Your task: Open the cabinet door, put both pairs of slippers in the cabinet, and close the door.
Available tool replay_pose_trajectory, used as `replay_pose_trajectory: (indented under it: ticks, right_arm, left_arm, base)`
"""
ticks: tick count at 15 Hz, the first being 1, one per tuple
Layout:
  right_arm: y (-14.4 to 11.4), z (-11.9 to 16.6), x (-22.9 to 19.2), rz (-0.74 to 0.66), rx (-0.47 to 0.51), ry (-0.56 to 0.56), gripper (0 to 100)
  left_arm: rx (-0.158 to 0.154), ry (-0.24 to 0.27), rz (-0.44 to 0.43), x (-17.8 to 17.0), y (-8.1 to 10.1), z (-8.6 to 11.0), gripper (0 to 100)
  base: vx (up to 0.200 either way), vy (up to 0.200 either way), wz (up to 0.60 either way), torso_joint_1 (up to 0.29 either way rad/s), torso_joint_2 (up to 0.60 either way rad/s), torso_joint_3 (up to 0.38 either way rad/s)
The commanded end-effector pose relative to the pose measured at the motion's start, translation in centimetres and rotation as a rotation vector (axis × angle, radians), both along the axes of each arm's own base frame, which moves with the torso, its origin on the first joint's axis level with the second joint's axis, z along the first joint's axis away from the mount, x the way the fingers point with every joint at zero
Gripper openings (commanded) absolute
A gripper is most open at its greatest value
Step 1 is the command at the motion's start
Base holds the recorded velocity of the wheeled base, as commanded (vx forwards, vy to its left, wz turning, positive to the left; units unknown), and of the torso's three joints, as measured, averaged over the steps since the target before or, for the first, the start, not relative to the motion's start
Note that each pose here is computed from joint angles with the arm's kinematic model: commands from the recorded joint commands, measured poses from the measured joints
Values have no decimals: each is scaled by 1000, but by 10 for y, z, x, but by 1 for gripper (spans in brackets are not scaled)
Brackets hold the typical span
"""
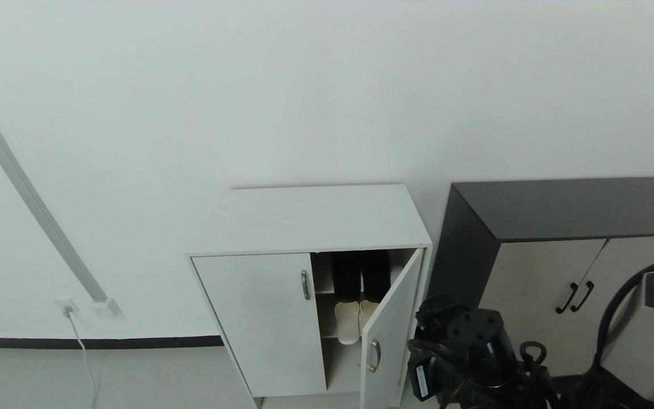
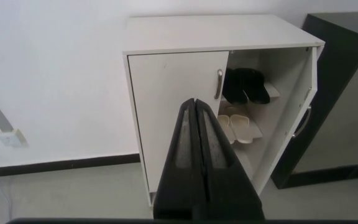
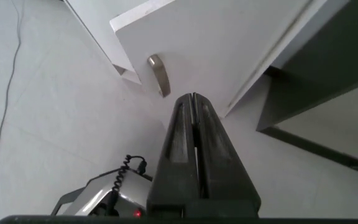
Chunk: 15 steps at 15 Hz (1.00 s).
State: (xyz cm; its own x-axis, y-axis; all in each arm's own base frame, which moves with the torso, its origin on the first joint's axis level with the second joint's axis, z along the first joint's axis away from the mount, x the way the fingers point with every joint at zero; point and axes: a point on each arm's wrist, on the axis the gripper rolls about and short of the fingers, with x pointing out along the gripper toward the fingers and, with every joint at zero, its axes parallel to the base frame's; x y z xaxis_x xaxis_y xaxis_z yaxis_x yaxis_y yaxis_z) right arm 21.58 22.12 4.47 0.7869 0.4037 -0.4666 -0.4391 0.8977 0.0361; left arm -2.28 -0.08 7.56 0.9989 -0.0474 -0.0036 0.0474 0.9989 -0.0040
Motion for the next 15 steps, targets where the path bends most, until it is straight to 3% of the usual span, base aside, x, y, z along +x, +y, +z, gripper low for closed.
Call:
replay_pose_trajectory:
  ticks: [1, 4, 15]
  right_arm:
    - [10, -21, 15, -12, -21, 23, 0]
    - [21, -30, 37, 9, 46, -10, 0]
    - [36, -40, 113, -2, 122, -114, 0]
  left_arm:
    - [-1, -1, -2, 0, 0, 0, 0]
    - [-4, 0, 1, 0, 0, 0, 0]
    - [-4, 0, 3, 0, 0, 0, 0]
  base:
    - [0, 0, 0, 0, 0, 0]
    - [0, 0, 0, 0, 0, 0]
    - [0, 0, 0, 0, 0, 0]
